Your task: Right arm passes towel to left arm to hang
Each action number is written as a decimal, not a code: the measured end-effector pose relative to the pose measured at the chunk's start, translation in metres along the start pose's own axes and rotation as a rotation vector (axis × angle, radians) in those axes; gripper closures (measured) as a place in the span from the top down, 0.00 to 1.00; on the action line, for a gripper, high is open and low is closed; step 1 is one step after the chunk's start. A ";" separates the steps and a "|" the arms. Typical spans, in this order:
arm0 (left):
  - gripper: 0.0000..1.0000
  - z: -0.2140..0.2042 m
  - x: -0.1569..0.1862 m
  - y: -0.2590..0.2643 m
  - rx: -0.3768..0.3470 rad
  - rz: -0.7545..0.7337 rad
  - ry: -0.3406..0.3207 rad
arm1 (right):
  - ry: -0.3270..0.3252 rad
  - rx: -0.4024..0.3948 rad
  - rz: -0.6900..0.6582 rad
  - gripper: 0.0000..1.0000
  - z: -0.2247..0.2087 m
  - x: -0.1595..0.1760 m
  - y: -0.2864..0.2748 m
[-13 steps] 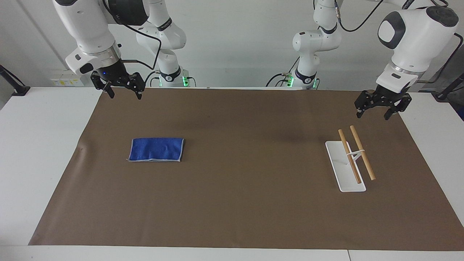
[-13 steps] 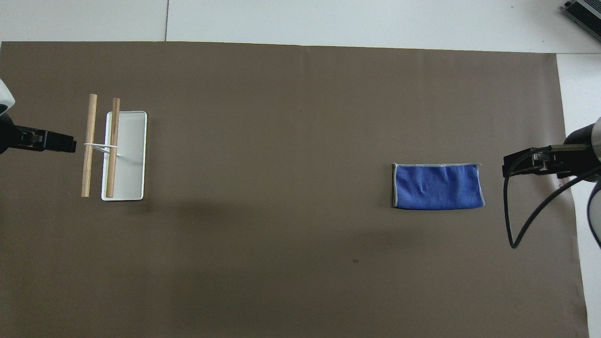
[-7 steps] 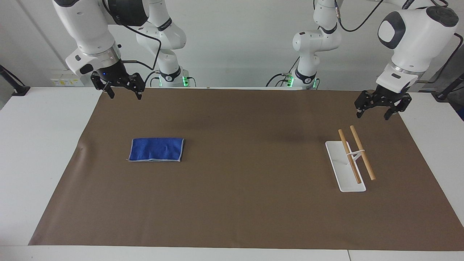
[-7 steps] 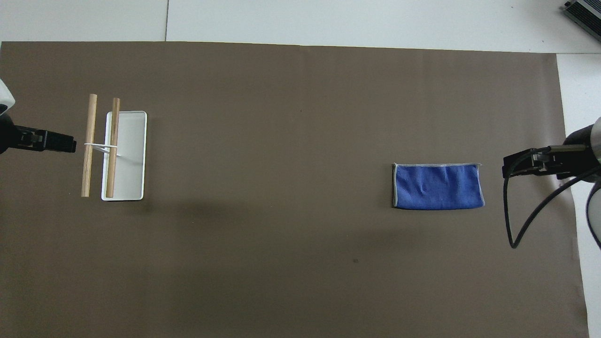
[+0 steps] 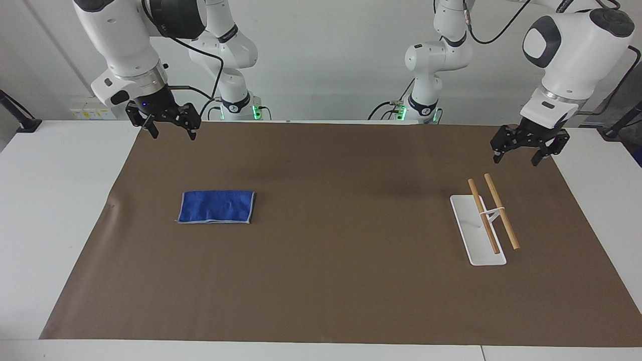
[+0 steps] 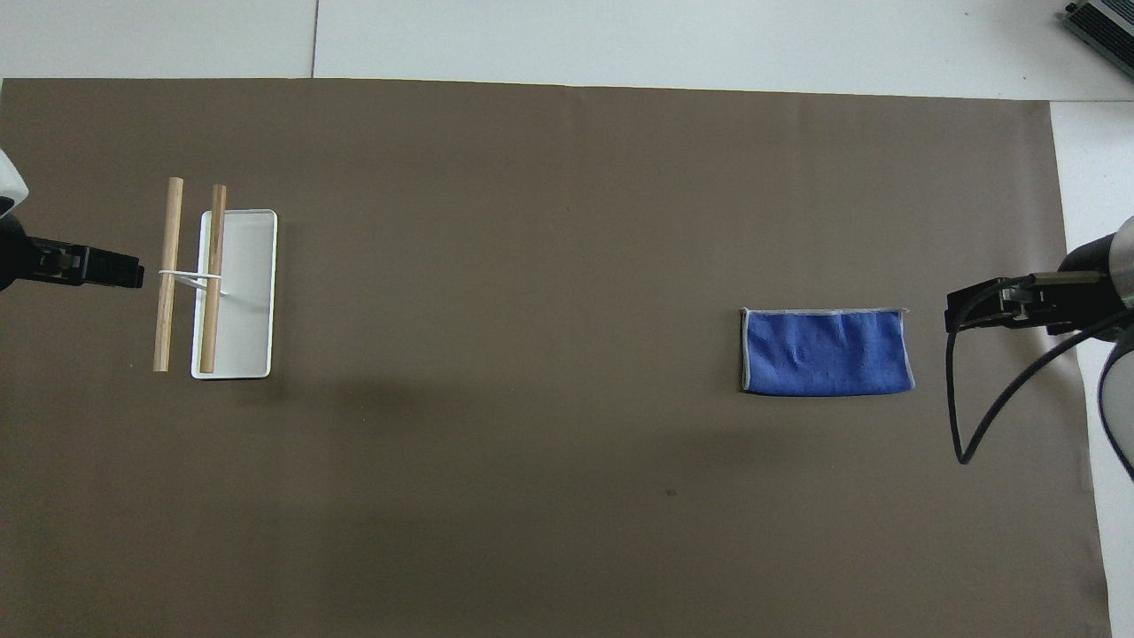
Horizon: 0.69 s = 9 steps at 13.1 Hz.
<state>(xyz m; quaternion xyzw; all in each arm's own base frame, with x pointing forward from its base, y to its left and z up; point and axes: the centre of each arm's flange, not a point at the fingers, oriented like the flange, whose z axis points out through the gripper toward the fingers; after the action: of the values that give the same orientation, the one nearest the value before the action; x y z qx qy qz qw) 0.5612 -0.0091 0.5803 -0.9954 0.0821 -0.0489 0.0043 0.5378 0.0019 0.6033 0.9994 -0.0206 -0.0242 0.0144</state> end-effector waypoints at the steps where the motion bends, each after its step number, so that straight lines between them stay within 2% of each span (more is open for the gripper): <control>1: 1.00 0.000 0.000 0.000 0.000 0.000 0.000 | 0.000 0.000 0.000 1.00 0.000 0.000 0.000; 9: 1.00 0.000 0.000 0.000 0.000 0.000 0.000 | -0.003 0.000 0.000 1.00 0.002 0.000 0.000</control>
<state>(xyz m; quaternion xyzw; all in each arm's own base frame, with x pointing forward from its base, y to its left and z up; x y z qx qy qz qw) 0.5612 -0.0091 0.5803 -0.9954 0.0821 -0.0489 0.0043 0.5376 0.0019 0.6015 0.9994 -0.0206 -0.0257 0.0145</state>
